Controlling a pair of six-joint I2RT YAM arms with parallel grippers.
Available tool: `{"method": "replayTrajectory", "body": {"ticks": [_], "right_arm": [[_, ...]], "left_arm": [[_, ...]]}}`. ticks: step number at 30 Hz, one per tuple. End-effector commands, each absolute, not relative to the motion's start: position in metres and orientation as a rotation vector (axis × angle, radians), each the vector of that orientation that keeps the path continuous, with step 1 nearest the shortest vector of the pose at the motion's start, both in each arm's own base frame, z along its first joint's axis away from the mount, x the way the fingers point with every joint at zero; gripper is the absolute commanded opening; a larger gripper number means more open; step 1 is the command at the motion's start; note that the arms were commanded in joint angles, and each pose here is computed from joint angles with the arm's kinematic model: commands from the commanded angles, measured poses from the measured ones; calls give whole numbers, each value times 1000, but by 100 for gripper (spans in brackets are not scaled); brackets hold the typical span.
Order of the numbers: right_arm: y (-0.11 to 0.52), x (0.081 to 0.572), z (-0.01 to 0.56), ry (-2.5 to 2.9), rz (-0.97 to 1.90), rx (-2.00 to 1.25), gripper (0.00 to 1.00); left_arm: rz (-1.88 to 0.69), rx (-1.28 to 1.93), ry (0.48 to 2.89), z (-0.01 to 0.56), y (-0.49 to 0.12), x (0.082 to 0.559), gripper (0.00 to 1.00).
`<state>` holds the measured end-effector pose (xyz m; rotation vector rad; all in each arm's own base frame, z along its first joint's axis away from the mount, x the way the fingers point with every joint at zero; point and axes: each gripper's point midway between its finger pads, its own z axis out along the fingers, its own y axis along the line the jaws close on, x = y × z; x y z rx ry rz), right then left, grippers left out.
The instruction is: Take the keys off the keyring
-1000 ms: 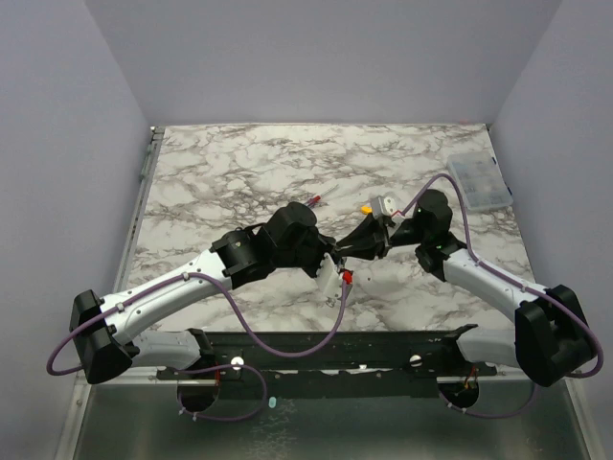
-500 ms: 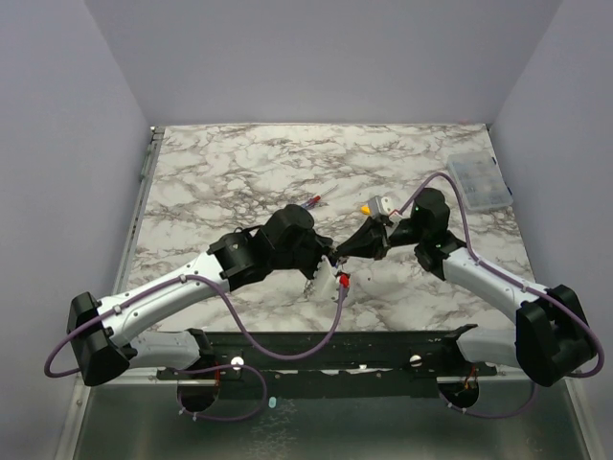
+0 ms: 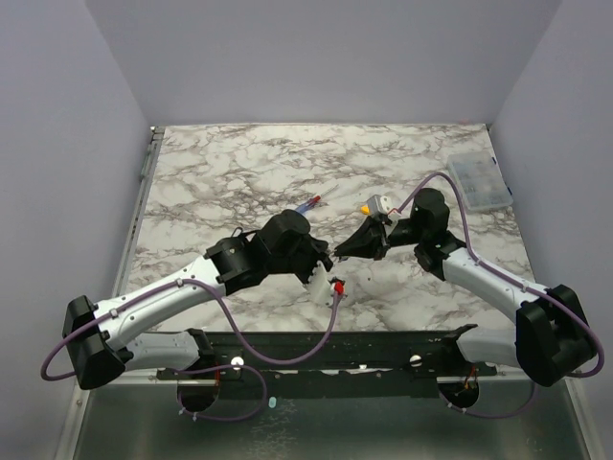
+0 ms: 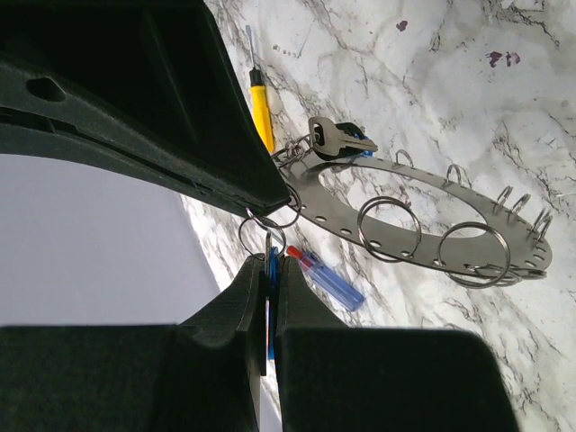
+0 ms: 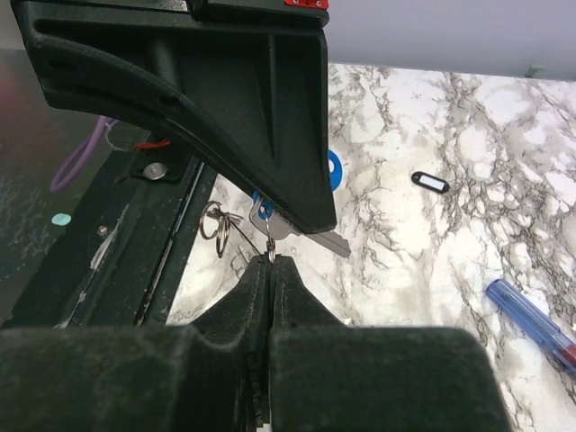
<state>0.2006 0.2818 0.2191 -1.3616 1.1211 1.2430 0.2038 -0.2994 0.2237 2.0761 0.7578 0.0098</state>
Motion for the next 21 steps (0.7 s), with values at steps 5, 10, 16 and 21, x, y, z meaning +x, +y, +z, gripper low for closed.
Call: {"method": "replayTrajectory", "body": {"ticks": [5, 10, 16, 21], "right_arm": [[281, 210, 234, 1088, 1185, -1342, 1], [281, 212, 234, 1093, 1183, -1334, 1], [279, 221, 236, 1133, 1161, -1294, 1], [277, 231, 239, 1209, 1136, -1270, 1]], "left_arm": [[46, 2101, 788, 218, -277, 197, 0], [55, 2106, 802, 215, -272, 196, 0], [46, 2031, 973, 217, -268, 206, 0], [-62, 1786, 1326, 232, -273, 226, 0]]}}
